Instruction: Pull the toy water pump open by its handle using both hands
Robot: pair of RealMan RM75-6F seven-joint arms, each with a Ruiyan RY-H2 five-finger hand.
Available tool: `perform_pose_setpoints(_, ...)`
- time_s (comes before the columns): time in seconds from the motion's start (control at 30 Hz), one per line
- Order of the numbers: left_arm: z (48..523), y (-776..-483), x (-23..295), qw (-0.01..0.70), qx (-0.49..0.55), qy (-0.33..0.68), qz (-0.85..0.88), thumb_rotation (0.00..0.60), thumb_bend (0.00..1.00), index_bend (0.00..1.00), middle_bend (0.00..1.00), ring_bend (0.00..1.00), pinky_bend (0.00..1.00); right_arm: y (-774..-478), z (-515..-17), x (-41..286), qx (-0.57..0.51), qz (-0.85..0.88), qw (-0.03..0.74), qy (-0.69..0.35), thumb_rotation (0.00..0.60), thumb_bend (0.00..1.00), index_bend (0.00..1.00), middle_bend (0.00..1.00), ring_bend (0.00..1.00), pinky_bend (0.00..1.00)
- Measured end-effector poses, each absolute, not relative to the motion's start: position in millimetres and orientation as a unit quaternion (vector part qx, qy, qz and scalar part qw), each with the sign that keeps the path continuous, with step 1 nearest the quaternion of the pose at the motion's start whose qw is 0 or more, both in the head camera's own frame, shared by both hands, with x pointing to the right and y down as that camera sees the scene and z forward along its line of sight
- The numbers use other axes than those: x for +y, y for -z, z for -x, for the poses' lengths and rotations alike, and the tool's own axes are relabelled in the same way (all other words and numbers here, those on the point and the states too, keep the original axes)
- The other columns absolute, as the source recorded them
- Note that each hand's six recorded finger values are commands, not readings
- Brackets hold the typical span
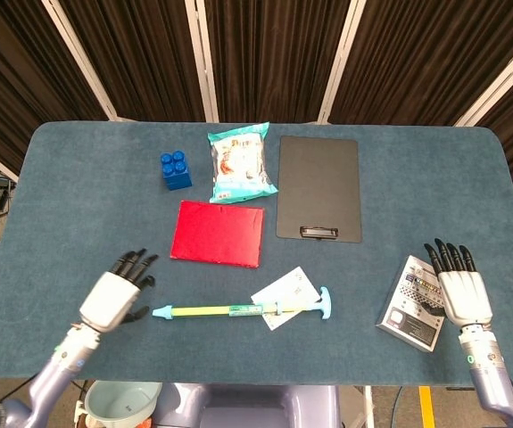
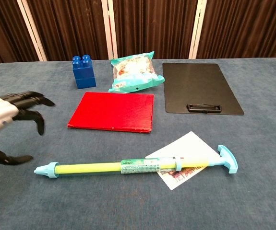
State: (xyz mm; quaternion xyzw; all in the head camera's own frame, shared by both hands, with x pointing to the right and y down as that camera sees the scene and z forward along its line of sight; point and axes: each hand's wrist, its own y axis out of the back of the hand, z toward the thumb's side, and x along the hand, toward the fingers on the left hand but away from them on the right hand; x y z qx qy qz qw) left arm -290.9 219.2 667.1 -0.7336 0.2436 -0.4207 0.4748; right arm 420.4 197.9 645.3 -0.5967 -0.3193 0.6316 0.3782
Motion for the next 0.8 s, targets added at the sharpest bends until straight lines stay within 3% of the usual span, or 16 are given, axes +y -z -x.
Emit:
perform_pose_setpoints(0.43, 216.1, -685.2, 262.3, 0.506, 0.217, 0.384, 0.742, 0.6, 0.17, 0.42, 0.12, 0.04, 0.14, -632.9, -431.9, 189.8, -0.341, 0.604, 0.358, -0.625, 0.6, 0.0, 0.0, 0.0, 0.0, 0.0)
perform_pose_setpoints(0.8, 208.3, -690.1, 255.7, 0.543, 0.25, 0.379, 0.706, 0.6, 0.17, 0.4, 0.12, 0.04, 0.14, -623.1, -440.0, 187.3, -0.354, 0.596, 0.354, -0.628, 0.6, 0.0, 0.0, 0.0, 0.0, 0.0)
